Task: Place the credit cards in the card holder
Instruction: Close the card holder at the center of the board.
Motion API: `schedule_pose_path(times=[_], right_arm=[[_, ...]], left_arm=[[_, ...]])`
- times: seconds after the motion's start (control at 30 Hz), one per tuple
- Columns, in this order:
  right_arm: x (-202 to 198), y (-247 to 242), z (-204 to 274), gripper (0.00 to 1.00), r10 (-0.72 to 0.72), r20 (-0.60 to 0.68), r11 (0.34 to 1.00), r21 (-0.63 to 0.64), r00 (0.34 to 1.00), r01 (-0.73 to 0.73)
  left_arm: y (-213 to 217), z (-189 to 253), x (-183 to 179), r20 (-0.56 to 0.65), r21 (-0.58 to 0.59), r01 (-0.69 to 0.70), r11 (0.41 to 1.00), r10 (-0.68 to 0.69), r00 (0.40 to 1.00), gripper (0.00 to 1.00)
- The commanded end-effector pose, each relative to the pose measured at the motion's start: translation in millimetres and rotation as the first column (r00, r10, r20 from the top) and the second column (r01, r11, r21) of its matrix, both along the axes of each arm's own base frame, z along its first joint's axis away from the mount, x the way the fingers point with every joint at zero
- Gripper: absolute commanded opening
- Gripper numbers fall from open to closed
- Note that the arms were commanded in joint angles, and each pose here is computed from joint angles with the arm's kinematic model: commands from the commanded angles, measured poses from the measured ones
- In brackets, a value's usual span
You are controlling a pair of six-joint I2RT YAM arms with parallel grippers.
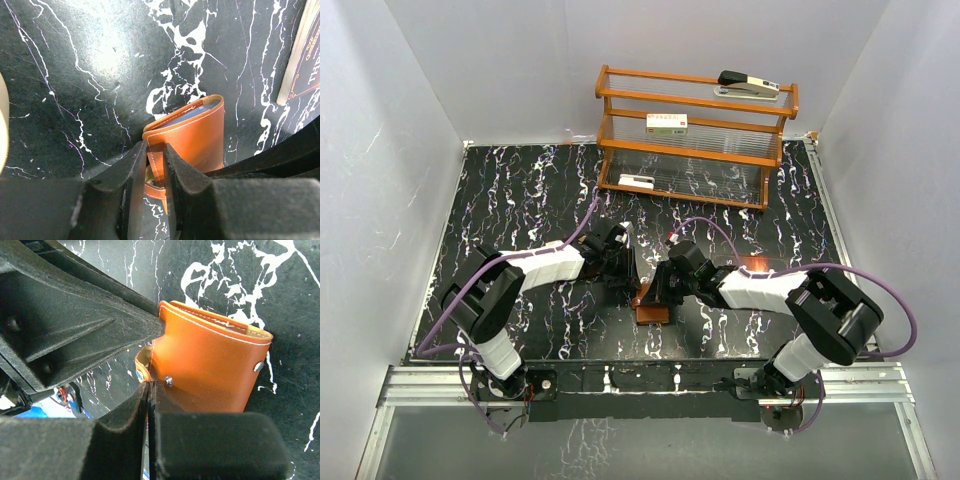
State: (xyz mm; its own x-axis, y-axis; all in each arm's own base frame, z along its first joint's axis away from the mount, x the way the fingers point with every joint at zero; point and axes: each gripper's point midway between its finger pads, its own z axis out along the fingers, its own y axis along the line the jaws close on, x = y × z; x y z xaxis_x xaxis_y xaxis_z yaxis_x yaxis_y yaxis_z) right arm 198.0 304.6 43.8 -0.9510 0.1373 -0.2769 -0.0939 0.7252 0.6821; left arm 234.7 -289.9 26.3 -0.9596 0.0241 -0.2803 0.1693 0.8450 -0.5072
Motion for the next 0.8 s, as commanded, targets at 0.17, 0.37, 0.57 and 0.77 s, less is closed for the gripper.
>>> schedule_pose_path(times=[0.17,0.37,0.57,0.77], right_arm=[[10.6,7.8,31.5,0.11,-0.002,0.098,0.998,0.062,0.995,-0.004],[11.1,9.9,27.6,0.26,0.011,0.09,0.998,0.053,0.996,-0.016],[10.6,10.7,20.6,0.31,0.016,0.077,0.999,0.045,0.997,-0.02],[12.4,12.1,19.8,0.29,0.017,0.082,0.999,0.046,0.997,-0.021]], left_arm=[[1.8,-4.5,-1.3,-0.007,0.011,0.009,1.0,-0.009,1.0,0.2],[0.5,-5.3,-1.7,-0.012,0.004,0.011,1.0,-0.011,1.0,0.2],[2.0,-5.4,-3.1,-0.015,0.005,0.005,1.0,-0.005,1.0,0.2],[1.1,-4.1,-2.6,-0.013,0.0,0.005,1.0,-0.005,1.0,0.2]])
